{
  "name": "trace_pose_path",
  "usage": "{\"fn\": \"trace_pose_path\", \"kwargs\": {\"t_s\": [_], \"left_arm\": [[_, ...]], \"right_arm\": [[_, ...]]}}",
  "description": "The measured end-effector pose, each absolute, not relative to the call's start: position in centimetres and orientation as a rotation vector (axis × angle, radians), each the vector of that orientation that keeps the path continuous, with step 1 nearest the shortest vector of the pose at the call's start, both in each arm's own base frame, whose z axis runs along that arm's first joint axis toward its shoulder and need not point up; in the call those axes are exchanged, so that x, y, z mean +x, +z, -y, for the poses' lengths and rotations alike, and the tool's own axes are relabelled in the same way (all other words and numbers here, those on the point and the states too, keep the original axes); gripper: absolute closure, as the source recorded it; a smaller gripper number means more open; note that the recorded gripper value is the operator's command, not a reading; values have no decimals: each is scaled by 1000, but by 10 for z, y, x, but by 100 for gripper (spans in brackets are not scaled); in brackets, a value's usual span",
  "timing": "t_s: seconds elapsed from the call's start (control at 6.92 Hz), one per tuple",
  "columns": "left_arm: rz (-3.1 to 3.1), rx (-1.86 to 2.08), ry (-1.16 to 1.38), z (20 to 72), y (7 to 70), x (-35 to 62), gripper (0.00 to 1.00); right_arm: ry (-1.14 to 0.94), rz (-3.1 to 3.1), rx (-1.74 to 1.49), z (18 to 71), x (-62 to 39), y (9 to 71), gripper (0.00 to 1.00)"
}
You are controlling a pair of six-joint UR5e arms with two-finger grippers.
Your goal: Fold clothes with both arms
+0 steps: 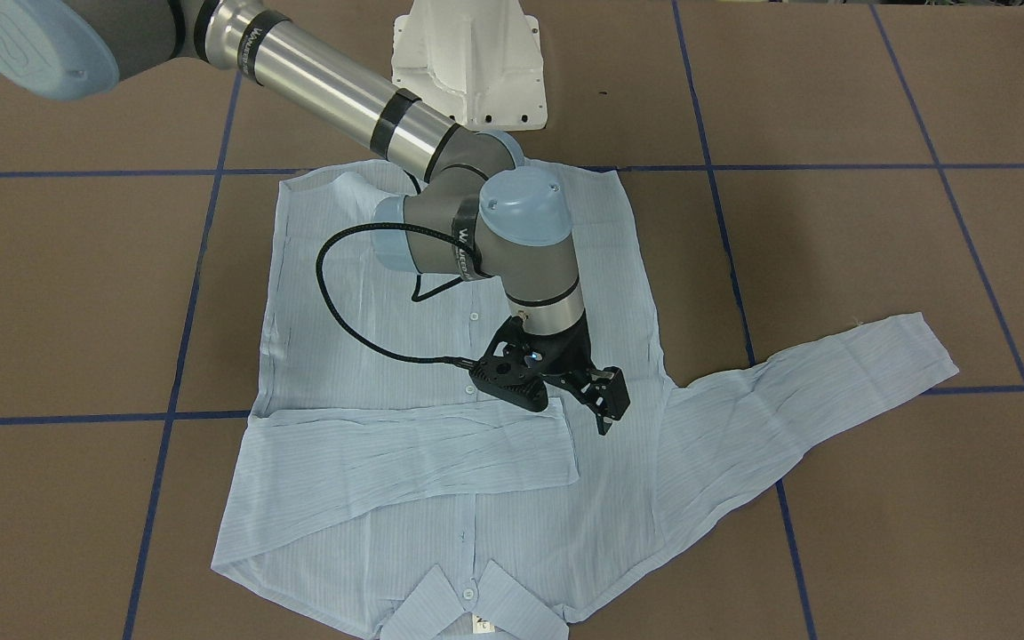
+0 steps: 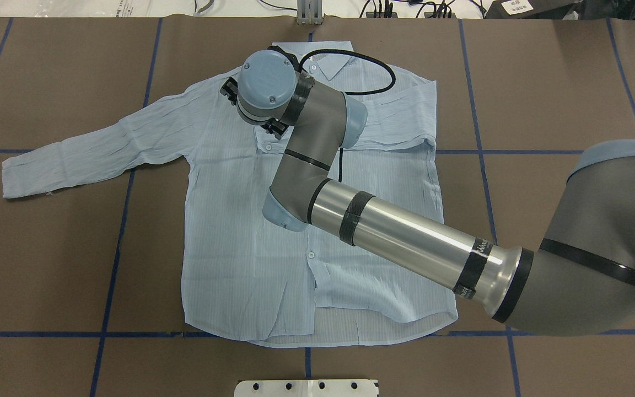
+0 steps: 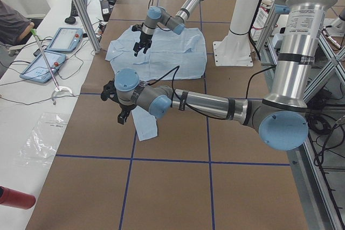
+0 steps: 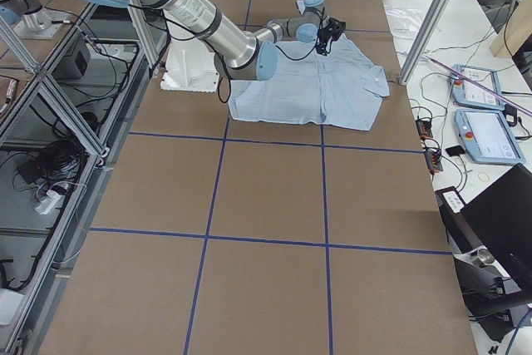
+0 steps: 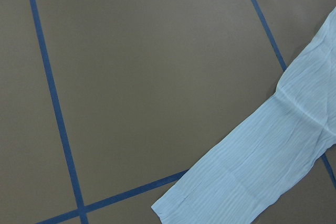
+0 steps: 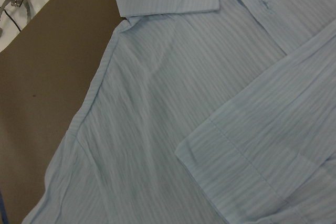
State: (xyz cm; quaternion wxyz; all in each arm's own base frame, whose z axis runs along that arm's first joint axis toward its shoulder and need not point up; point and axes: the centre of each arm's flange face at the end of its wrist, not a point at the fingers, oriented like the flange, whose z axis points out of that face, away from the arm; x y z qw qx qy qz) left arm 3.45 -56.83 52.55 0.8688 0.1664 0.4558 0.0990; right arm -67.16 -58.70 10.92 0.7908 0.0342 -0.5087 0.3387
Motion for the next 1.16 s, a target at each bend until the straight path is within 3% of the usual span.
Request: {"fn": "trace_pose_path", "kwargs": {"t_s": [0.58, 1.16], "left_arm": [[-995, 205, 67, 576, 487, 158, 1], [-933, 96, -20, 528, 584, 150, 1]], "right_arm": [[723, 1149, 68, 538, -594, 110, 1], [720, 1115, 98, 489, -480, 190, 1]]}}
